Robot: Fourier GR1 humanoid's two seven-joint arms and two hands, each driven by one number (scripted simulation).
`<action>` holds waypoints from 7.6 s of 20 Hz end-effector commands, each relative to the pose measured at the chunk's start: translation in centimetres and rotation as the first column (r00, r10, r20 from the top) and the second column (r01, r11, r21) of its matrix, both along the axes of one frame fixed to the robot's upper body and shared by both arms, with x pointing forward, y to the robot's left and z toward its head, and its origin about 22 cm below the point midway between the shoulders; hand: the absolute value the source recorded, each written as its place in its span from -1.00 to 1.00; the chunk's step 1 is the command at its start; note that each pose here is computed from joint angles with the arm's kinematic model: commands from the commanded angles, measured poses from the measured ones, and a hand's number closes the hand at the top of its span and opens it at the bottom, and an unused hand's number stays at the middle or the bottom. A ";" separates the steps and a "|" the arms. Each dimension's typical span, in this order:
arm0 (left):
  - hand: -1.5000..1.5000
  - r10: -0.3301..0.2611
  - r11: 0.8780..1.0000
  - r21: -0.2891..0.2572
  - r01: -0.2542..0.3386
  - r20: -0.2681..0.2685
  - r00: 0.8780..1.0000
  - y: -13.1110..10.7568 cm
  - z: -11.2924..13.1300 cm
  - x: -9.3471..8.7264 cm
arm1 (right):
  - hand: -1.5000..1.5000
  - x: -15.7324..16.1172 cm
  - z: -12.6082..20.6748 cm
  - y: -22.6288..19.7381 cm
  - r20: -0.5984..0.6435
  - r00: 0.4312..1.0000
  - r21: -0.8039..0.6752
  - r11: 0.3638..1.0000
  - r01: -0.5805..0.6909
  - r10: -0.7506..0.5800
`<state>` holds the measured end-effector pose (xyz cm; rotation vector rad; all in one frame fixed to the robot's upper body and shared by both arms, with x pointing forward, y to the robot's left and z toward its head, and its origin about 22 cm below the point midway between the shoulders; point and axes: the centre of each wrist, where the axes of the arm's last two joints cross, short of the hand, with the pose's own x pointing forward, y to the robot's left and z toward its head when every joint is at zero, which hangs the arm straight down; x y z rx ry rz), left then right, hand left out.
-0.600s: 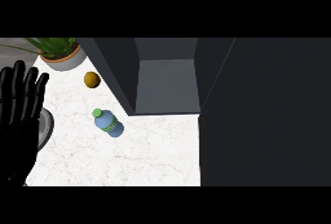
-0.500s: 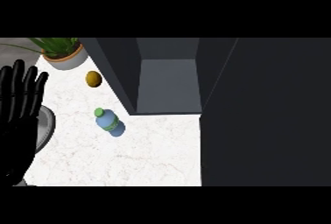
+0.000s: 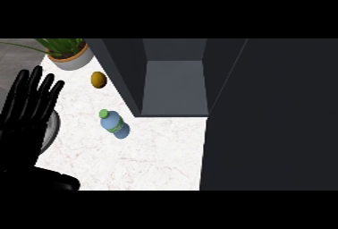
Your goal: Pick up the bottled water, place it into the cabinet and close the cabinet
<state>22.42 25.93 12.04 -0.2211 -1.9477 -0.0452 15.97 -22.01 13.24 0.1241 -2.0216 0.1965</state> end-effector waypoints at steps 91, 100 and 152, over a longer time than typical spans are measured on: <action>1.00 -0.032 0.989 0.137 0.053 -0.152 0.988 -0.9 -24.6 8.2 | -1.00 -4.9 4.8 5.9 -0.041 0.995 0.020 0.995 -0.095 0.096; 1.00 0.139 0.973 0.192 -0.125 -0.058 0.989 -3.2 -25.5 6.7 | -1.00 -5.7 5.1 4.8 -0.053 0.996 0.015 0.998 -0.067 0.068; 1.00 0.352 0.933 0.147 -0.329 -0.183 0.918 -16.9 -10.7 17.9 | -1.00 -7.7 4.8 3.0 -0.061 0.993 0.056 0.994 -0.097 0.101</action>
